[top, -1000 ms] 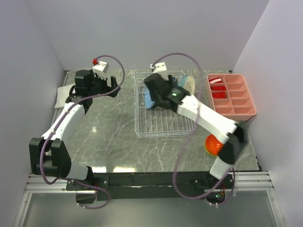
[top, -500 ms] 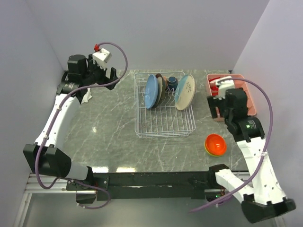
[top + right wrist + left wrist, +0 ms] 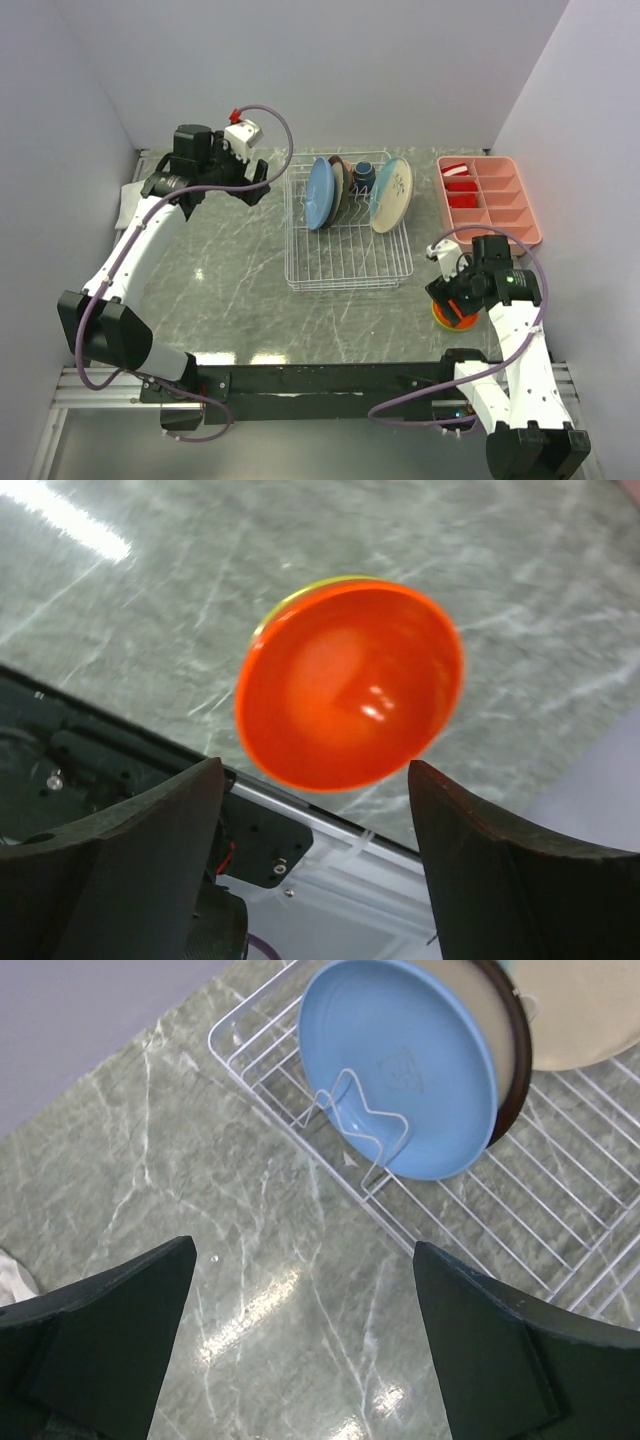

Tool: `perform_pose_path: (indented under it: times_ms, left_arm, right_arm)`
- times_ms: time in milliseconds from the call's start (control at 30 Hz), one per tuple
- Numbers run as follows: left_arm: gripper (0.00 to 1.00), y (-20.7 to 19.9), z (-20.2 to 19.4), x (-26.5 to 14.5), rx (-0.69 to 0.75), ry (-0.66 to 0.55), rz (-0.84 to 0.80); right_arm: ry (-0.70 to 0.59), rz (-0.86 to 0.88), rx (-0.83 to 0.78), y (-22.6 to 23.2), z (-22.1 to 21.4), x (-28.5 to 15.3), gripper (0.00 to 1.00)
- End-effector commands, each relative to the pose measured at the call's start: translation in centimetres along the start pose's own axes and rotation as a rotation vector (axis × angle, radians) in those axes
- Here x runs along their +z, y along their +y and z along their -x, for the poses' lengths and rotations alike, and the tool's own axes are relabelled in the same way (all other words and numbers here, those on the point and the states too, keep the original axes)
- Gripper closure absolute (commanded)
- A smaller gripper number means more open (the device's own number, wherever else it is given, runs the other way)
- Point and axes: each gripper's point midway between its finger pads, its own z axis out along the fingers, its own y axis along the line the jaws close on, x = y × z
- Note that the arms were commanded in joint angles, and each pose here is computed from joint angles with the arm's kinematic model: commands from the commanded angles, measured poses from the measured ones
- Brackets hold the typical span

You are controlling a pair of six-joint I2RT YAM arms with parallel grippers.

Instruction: Load the mixed dishes into the dish rack

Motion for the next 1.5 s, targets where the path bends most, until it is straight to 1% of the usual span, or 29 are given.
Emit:
perform_pose_path:
  times_ms: [0,67,200,300,467,800,867,900,933,1033,1100,1133,1200,1267,1333,1367,1400,1433,1467]
  left_arm:
    - [0.03,0.5,-1.0,-0.2,0.018,0.030,0.033]
    - [0.03,0.6,-1.5,-0.3,0.018,0.043,0.040]
    - [0.02,0.8,-2.0,-0.3,0.024,0.059,0.056]
    - [0.02,0.9,-2.2,-0.3,0.024,0.063,0.060]
    - [0.02,1.0,-2.4,-0.2,0.029,0.071,0.065]
    - [0.02,1.2,-2.8,0.1,0.033,0.083,0.068]
    - [0.02,1.3,-2.8,0.3,0.028,0.083,0.065]
    - [0.02,1.3,-2.8,0.4,0.027,0.084,0.064]
    - [0.02,1.2,-2.8,0.5,0.026,0.083,0.060]
    - [0.02,1.2,-3.1,0.8,0.025,0.091,0.056]
    - [0.02,1.2,-3.1,0.9,0.024,0.090,0.052]
    - [0.02,1.2,-3.3,1.1,0.018,0.096,0.048]
    - [0.02,0.9,-3.2,1.2,0.016,0.093,0.034]
    - [0.02,0.7,-3.3,1.2,0.015,0.095,0.019]
    - [0.02,0.2,-3.5,1.4,0.005,0.092,-0.005]
    - [0.02,0.2,-3.7,1.7,-0.007,0.094,-0.009]
    - [0.02,-0.1,-4.0,2.0,-0.035,0.097,-0.019]
    - [0.03,-0.1,-4.0,2.2,-0.046,0.093,-0.022]
    - [0.03,-0.2,-4.1,2.4,-0.059,0.093,-0.025]
  right_arm:
    - [-0.011,0.091,-0.082,1.4,-0.4,1.0,0.22]
    - [0.010,0.135,-0.096,2.1,-0.9,1.5,0.26]
    - [0.015,0.135,-0.117,2.0,-1.2,2.5,0.29]
    - [0.022,0.148,-0.134,1.9,-1.2,3.0,0.34]
    - [0.027,0.168,-0.143,1.7,-0.8,3.4,0.49]
    - [0.039,0.229,-0.165,2.5,-1.0,4.0,0.49]
    - [0.036,0.230,-0.166,2.4,-0.8,4.2,0.50]
    - [0.040,0.229,-0.163,2.4,-0.9,4.3,0.52]
    - [0.038,0.232,-0.163,2.4,-0.7,4.3,0.65]
    - [0.045,0.248,-0.159,2.6,-0.6,4.2,0.81]
    - [0.046,0.245,-0.159,2.5,-0.6,4.1,0.86]
    - [0.047,0.242,-0.161,2.4,-0.5,4.0,0.92]
    - [0.027,0.214,-0.160,2.0,0.1,2.8,0.99]
    - [0.012,0.204,-0.162,2.1,0.4,1.3,1.00]
    - [-0.034,0.166,-0.175,1.5,1.9,-0.9,1.00]
    - [-0.026,0.176,-0.168,1.8,1.8,-1.9,1.00]
    - [-0.058,0.143,-0.168,1.2,3.0,-3.4,1.00]
    - [-0.046,0.159,-0.159,1.5,3.0,-4.2,1.00]
    - [-0.083,0.133,-0.158,1.0,4.2,-5.8,1.00]
